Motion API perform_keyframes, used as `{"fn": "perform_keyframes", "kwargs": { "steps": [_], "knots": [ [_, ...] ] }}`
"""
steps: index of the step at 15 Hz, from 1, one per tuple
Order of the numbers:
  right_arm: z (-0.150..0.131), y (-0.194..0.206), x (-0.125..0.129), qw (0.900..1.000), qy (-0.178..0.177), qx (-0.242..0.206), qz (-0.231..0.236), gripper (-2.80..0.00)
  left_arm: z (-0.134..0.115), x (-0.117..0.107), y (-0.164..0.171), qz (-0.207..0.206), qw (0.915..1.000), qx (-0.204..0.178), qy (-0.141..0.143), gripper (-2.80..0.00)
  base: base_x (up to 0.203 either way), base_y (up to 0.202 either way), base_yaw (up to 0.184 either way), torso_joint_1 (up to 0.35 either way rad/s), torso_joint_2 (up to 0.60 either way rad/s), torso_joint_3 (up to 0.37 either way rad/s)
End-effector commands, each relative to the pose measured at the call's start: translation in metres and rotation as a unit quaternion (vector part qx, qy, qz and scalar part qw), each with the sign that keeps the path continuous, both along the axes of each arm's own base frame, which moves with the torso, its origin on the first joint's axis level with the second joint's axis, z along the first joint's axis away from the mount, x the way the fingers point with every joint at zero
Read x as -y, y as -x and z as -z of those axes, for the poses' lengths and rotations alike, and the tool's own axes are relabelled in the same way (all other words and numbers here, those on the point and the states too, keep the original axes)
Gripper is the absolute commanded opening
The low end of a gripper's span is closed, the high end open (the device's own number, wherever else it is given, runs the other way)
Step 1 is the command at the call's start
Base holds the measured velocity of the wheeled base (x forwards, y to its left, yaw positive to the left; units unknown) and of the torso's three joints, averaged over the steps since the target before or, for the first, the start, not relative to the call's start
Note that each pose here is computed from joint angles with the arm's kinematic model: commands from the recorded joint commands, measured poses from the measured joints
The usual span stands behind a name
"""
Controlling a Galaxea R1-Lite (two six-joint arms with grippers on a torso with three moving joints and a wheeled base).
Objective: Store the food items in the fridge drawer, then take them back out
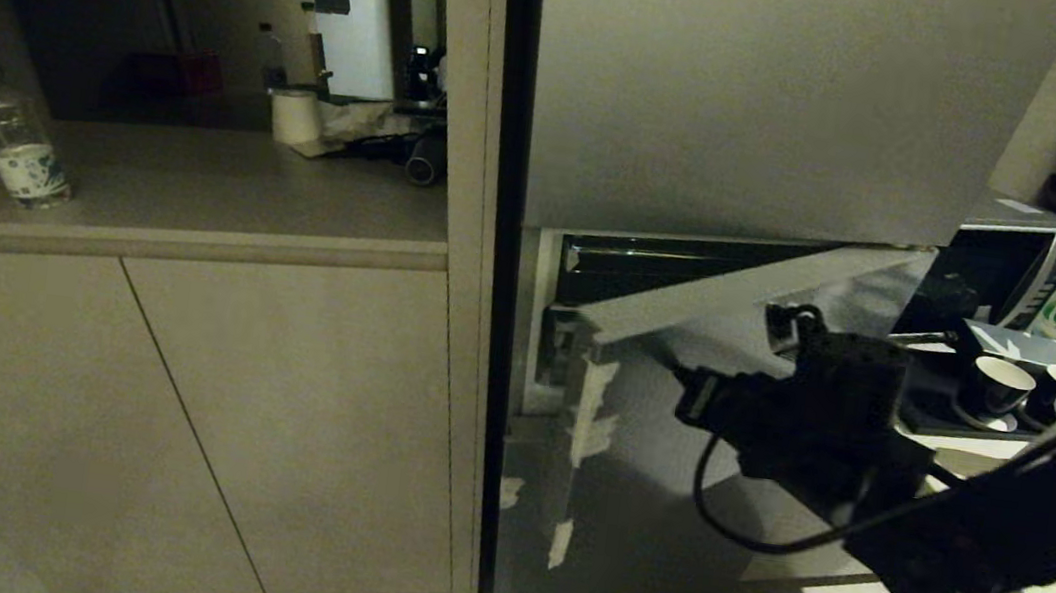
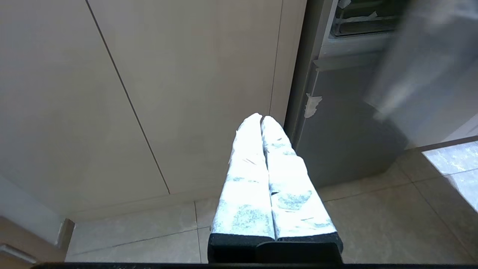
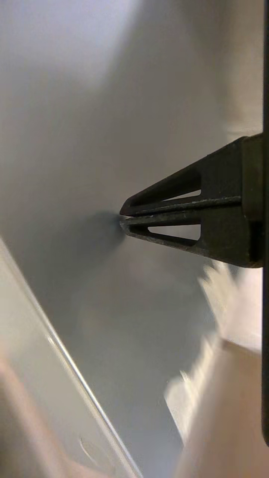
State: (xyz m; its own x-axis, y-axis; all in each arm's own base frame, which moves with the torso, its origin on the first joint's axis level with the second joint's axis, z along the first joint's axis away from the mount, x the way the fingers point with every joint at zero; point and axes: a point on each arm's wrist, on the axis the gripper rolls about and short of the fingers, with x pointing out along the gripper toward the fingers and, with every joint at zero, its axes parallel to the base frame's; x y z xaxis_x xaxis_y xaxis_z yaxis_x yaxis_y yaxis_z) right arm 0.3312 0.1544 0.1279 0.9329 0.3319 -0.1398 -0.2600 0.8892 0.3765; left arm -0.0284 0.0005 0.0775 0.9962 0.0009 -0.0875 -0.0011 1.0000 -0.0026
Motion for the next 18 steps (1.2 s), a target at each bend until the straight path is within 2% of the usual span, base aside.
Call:
{"fn": "perform_keyframes", "kwargs": {
  "steps": [1, 2, 6, 10, 13, 15, 18],
  "knots": [
    [0.036, -0.042, -0.034, 0.997, 0.016, 0.044, 0.055, -2.8, 0.0, 0.0, 0.0, 0.0, 1.0, -0.001, 0.0, -2.8, 0.0, 0.0, 0.0, 0.0, 0.0, 0.0],
    [0.031, -0.044, -0.038, 0.995, 0.017, 0.075, 0.069, -2.8, 0.0, 0.0, 0.0, 0.0, 1.0, -0.001, 0.0, -2.8, 0.0, 0.0, 0.0, 0.0, 0.0, 0.0],
    [0.026, -0.055, -0.041, 0.992, 0.016, 0.097, 0.076, -2.8, 0.0, 0.0, 0.0, 0.0, 1.0, -0.001, 0.0, -2.8, 0.0, 0.0, 0.0, 0.0, 0.0, 0.0],
    [0.037, -0.093, -0.057, 0.986, 0.031, 0.141, 0.082, -2.8, 0.0, 0.0, 0.0, 0.0, 1.0, -0.001, 0.0, -2.8, 0.0, 0.0, 0.0, 0.0, 0.0, 0.0],
    [0.041, -0.125, -0.073, 0.976, 0.02, 0.191, 0.1, -2.8, 0.0, 0.0, 0.0, 0.0, 1.0, -0.001, 0.0, -2.8, 0.0, 0.0, 0.0, 0.0, 0.0, 0.0],
    [0.041, -0.129, -0.074, 0.973, 0.021, 0.198, 0.114, -2.8, 0.0, 0.0, 0.0, 0.0, 1.0, -0.001, 0.0, -2.8, 0.0, 0.0, 0.0, 0.0, 0.0, 0.0],
    [0.022, -0.113, -0.07, 0.974, 0.024, 0.193, 0.113, -2.8, 0.0, 0.0, 0.0, 0.0, 1.0, -0.001, 0.0, -2.8, 0.0, 0.0, 0.0, 0.0, 0.0, 0.0]
  ]
}}
